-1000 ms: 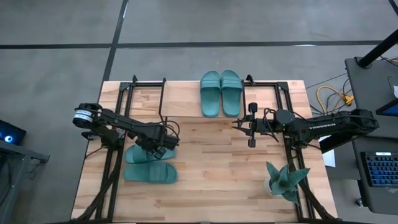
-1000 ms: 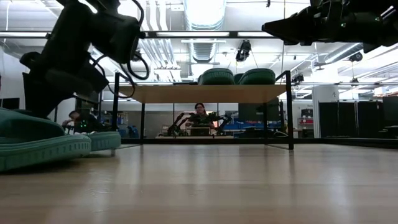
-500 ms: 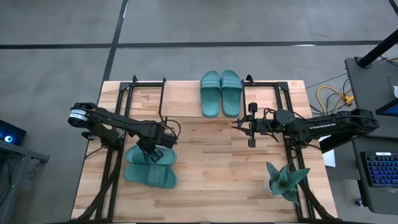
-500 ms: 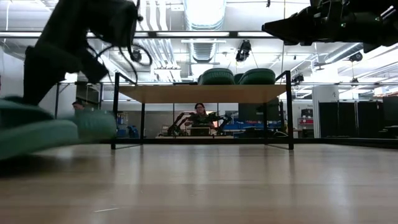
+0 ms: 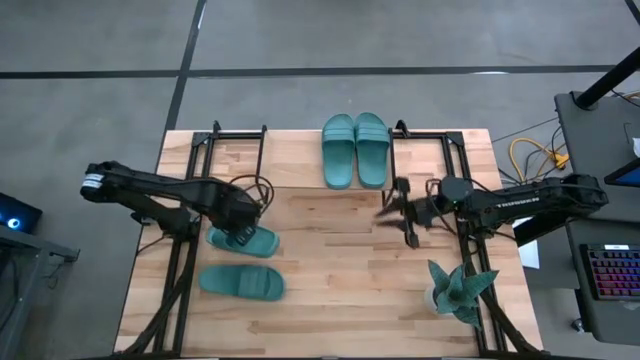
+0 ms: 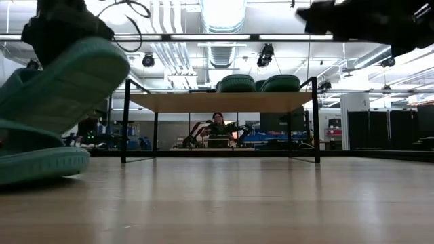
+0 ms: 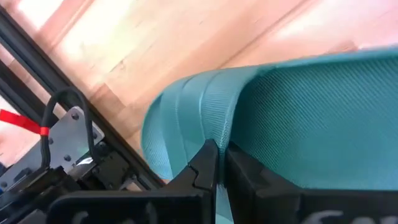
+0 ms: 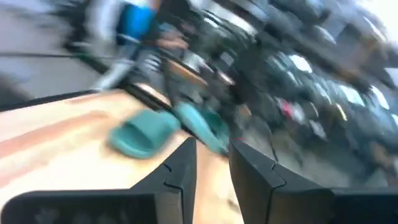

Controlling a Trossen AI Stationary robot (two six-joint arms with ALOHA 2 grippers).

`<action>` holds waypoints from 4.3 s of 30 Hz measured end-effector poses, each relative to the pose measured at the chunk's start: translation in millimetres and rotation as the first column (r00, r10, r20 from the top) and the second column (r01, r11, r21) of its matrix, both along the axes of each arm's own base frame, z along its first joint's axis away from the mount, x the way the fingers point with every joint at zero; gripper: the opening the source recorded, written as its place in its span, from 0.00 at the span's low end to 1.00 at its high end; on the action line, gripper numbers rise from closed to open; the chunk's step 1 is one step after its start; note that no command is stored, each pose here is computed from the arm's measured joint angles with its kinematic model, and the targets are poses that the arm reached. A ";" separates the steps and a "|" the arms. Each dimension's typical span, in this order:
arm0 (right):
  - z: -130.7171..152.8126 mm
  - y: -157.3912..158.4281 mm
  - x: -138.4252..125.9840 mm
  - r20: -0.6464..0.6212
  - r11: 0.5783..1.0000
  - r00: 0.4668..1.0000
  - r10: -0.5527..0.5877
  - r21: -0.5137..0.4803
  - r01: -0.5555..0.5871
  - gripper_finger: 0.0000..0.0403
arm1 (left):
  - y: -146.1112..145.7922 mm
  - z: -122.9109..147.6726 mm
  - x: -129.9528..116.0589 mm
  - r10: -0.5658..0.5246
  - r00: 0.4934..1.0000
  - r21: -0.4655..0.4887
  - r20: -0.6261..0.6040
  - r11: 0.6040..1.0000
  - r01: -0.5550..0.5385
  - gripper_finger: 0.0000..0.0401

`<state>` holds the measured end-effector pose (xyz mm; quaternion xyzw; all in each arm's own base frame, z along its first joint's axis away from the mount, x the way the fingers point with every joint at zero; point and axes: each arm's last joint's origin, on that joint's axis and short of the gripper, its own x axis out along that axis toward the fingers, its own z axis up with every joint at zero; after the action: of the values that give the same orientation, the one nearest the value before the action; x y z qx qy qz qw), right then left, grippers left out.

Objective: Pick and place slides into the shelf
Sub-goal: Put the green slides on the shelf

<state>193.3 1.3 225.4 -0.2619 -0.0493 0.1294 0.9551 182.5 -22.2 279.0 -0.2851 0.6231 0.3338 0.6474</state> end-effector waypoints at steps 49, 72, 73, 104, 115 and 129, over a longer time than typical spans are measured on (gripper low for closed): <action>63.1 60.1 202.0 -0.385 0.889 0.923 0.004 -0.422 -0.180 0.56 | 0.4 28.2 39.1 -0.153 0.932 0.175 0.328 0.980 0.099 0.00; 52.9 62.9 210.2 -0.391 0.906 0.920 0.025 -0.380 -0.187 0.55 | 0.2 35.0 57.8 -0.230 0.850 0.231 0.475 0.964 0.131 0.00; 53.0 62.9 210.3 -0.390 0.907 0.920 0.025 -0.379 -0.186 0.55 | 0.1 35.5 58.8 -0.229 0.844 0.232 0.485 0.964 0.129 0.00; 65.1 59.2 176.3 -0.371 0.895 0.927 0.060 -0.392 -0.214 0.16 | -1.5 57.0 55.5 -0.668 0.588 0.506 0.457 0.739 0.446 0.17; 72.0 55.7 134.8 -0.134 0.925 0.980 0.150 -0.332 -0.187 0.16 | 1.1 80.8 26.8 -0.787 0.461 0.676 0.410 0.601 0.426 0.32; 77.8 41.6 61.2 0.231 0.987 0.965 0.123 -0.132 -0.095 0.16 | -18.4 91.0 14.8 -0.976 0.147 0.945 0.158 0.193 0.266 0.32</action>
<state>254.5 42.9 303.2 -0.3291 -0.1702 0.1521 0.9163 197.3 -40.6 370.0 0.2405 0.1184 0.0279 0.9630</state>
